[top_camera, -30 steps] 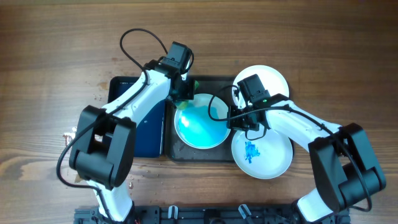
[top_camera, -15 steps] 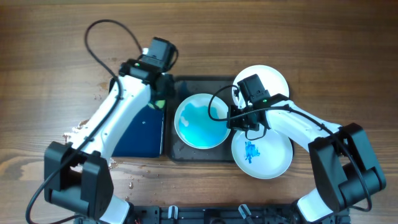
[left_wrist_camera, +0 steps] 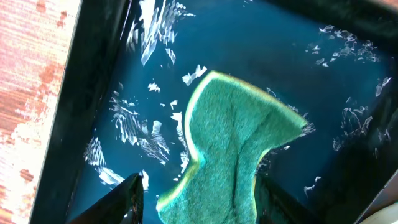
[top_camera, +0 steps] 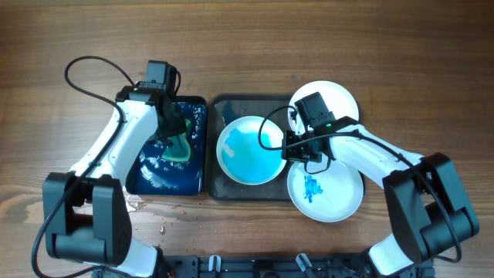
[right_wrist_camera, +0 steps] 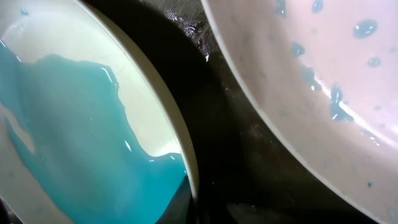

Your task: Clean dirty plates on tray and stack at the side

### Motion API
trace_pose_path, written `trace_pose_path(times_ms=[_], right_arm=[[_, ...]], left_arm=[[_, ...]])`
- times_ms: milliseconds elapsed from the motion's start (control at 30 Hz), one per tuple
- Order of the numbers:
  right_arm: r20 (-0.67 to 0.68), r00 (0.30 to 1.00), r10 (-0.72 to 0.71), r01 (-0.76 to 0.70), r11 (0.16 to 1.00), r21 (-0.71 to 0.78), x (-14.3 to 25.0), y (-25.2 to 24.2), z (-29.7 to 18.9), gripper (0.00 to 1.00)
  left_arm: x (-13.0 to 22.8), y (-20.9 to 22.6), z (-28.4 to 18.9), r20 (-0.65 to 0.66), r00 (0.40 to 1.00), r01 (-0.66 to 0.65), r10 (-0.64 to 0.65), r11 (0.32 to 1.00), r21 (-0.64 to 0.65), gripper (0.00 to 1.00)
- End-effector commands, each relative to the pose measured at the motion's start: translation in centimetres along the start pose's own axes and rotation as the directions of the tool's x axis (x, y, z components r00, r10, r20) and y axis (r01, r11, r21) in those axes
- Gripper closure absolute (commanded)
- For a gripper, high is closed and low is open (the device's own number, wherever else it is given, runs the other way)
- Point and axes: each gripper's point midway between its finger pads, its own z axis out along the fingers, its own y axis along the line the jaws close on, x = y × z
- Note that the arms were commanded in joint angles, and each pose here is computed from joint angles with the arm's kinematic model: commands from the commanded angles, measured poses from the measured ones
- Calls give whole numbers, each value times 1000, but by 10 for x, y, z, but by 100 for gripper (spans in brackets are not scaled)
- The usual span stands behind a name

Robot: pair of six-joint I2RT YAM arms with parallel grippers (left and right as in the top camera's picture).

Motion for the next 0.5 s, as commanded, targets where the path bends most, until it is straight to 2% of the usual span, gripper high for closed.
trace_pose_path(times_ms=[0,200,300,400,433,467], right_arm=[[-31,999,27,-25,997,80,11,-23,11,96],[-18,999,-26,27,998,56,6,-17,11,95],[5,997,-72,72,997,4,-6,-1,5,95],[19,992,-125,125,992,-8,-16,10,-4,95],[20,989,-147,147,989,-7,-19,13,-7,95],[16,985,-174,174,985,6,-23,15,-13,95]], left_arm=[[-11,-1,-24,47,998,29,-30,999,31,48],[-20,-13,-92,165,983,42,-79,975,219,48],[-16,-9,-117,198,973,64,-119,962,264,49],[-13,-7,-119,189,973,83,-136,961,263,60],[-14,-6,-118,187,972,92,-144,960,264,59],[-15,-3,-118,181,968,124,-176,956,266,50]])
